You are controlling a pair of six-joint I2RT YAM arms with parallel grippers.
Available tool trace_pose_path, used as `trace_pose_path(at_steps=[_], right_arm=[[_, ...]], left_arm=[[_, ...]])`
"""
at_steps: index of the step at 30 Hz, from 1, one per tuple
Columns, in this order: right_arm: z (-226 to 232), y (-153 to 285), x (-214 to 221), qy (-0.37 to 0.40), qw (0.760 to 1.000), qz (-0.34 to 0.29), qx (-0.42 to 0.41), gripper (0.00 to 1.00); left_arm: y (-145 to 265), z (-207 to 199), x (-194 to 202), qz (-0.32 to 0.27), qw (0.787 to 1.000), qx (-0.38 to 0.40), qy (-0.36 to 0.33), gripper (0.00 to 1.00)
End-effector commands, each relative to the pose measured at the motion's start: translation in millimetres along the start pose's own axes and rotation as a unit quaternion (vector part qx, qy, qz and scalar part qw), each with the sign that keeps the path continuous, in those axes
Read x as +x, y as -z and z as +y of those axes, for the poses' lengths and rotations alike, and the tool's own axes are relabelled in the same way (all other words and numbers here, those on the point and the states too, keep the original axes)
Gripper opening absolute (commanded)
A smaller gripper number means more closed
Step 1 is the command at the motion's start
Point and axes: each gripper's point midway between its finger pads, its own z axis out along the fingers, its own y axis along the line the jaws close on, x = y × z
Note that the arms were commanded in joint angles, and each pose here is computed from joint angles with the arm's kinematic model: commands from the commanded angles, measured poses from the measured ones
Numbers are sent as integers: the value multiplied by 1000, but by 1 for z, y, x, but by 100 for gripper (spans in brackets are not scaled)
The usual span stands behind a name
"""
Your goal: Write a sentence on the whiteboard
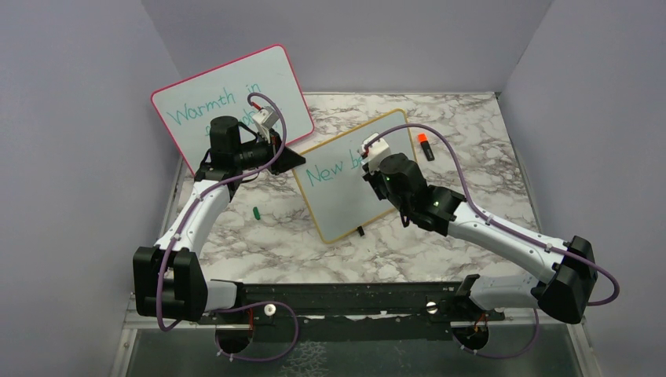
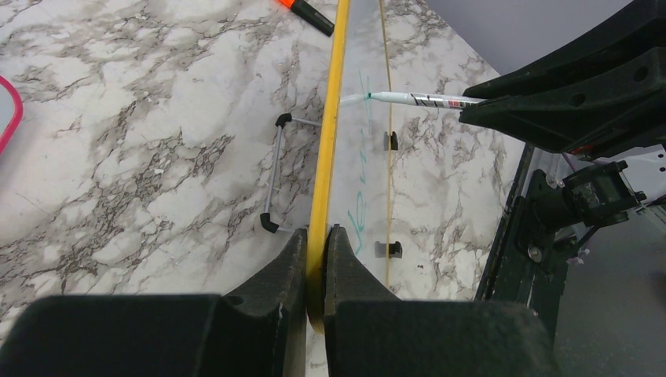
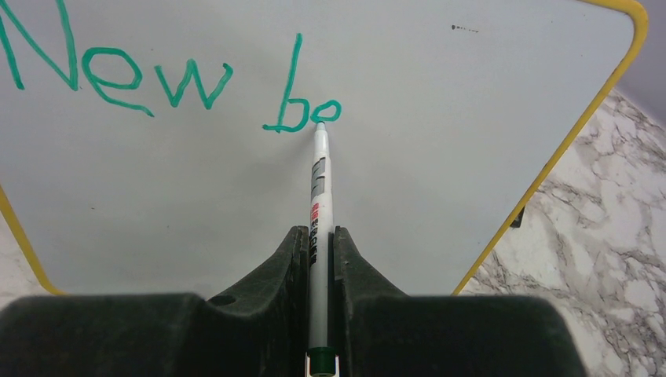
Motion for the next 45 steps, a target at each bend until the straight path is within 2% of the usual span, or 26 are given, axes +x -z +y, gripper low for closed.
trace_pose_path(at_steps=[1,14,21,31,45], right_arm=[[-8,0,17,10,999,29,22,0],[-13,0,12,4,999,20,35,0],[-14,11,-8,-15,999,-19,21,0],[-24,8,-18,-27,999,-39,27,0],[-14,1,-22,-23,999,-39,7,0]], left_arm=[[-6,18,29,40,999,-35,10,0],[-6,18,29,40,999,-34,10,0],[-6,18,28,40,999,-36,9,0],[-6,18,29,41,999,-35,10,0],[-6,18,28,40,999,-35,9,0]])
